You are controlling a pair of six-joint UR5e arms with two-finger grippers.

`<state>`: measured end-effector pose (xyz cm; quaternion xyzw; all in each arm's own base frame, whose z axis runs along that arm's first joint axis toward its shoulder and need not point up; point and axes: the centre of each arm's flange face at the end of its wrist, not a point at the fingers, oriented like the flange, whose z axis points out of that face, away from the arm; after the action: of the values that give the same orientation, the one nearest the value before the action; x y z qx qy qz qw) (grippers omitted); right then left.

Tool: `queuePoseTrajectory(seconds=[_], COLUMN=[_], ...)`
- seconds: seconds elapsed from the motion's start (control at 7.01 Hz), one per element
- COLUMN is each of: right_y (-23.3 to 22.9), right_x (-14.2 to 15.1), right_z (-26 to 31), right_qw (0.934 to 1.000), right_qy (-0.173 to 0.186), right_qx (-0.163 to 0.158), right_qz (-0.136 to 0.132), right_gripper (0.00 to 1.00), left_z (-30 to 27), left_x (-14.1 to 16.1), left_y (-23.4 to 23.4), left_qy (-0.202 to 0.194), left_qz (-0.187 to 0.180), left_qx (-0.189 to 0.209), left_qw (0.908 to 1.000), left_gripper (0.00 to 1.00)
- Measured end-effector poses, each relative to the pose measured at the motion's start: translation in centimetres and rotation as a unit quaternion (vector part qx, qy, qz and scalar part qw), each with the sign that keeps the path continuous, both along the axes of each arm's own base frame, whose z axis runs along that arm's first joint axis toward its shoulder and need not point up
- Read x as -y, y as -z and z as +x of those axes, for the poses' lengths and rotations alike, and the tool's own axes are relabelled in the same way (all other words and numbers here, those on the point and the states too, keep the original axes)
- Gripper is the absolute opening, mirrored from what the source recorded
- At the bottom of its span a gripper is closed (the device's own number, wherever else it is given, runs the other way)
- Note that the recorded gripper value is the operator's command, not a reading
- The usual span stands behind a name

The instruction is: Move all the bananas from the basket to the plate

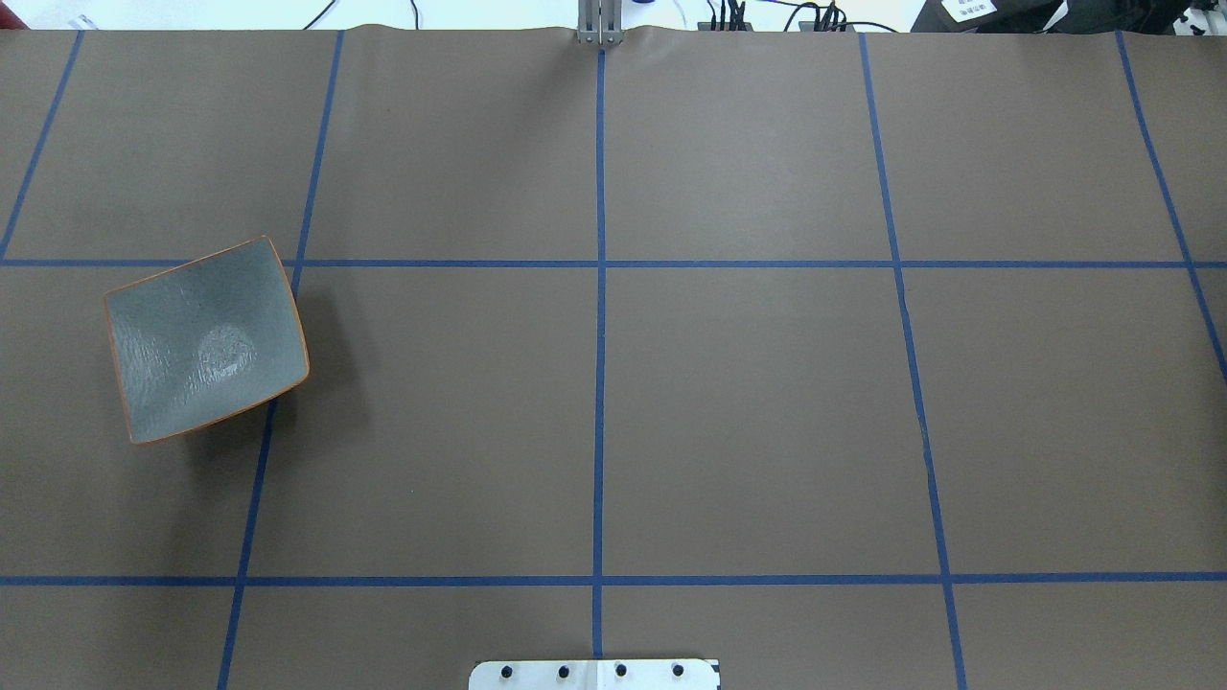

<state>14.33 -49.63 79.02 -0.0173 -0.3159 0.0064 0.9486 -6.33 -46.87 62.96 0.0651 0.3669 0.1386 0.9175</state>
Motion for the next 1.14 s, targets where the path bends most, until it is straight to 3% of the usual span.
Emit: queuePoseTrajectory(seconds=[1.14], right_y=[-5.2], right_x=[-3.7], right_z=[-2.2], right_qw=[0.9985], right_qy=[0.031], right_qx=[0.005], right_qz=[-0.045], right_gripper=[1.0], left_z=[0.0], left_x=[0.8], left_y=[0.8], left_qy=[0.0], left_qz=[0.008], left_qx=[0.0], left_qw=[1.0], left_gripper=[1.0])
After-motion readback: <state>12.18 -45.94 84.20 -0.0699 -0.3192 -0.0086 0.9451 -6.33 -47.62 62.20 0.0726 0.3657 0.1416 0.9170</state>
